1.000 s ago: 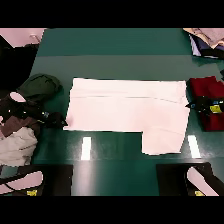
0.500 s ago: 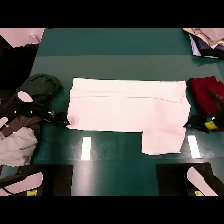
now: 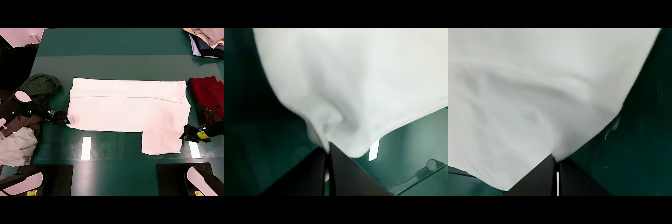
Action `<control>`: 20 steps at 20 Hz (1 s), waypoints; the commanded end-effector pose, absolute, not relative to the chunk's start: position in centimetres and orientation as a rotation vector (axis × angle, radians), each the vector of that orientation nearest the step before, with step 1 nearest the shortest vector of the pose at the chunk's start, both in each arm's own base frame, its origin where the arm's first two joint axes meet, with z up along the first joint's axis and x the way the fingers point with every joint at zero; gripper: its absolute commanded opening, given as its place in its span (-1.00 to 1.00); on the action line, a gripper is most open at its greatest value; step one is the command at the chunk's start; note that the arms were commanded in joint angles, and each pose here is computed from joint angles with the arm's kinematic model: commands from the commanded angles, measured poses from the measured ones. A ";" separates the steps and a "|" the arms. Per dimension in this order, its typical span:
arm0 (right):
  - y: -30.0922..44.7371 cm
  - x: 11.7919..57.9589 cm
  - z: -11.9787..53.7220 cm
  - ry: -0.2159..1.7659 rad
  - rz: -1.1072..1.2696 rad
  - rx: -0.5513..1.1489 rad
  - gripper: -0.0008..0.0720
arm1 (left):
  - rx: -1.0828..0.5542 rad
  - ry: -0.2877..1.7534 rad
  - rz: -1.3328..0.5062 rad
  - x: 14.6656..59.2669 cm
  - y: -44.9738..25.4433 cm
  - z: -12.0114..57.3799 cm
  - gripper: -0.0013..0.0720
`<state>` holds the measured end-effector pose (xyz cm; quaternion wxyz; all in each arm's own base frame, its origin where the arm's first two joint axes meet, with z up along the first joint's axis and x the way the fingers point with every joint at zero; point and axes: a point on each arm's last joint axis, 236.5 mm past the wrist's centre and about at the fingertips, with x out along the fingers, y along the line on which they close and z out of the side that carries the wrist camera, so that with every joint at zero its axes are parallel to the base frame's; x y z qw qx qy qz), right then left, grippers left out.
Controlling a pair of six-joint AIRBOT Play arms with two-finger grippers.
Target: Fold the shirts.
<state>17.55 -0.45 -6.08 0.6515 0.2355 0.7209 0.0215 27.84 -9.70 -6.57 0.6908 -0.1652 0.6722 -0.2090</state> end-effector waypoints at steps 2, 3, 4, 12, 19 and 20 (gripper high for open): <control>-0.6 16.8 -4.2 1.659 0.083 0.484 -0.92 | -0.294 1.561 -0.476 25.7 -8.7 -5.6 -0.91; -1.0 16.5 -3.2 1.657 0.077 0.453 -0.92 | -0.278 1.564 -0.456 25.1 -8.3 -4.8 -0.91; -1.3 16.1 -1.9 1.643 0.064 0.425 -0.92 | -0.260 1.552 -0.454 24.5 -8.2 -3.6 -0.91; -1.5 19.7 6.1 1.258 0.020 0.325 -0.93 | -0.239 1.331 -0.478 23.9 -9.2 4.4 -0.91; -3.4 26.4 7.5 1.165 0.027 0.359 -0.93 | -0.271 1.083 -0.372 31.4 -8.1 5.6 -0.91; -4.0 27.4 7.1 1.166 0.020 0.367 -0.93 | -0.284 1.082 -0.363 32.1 -8.1 5.1 -0.91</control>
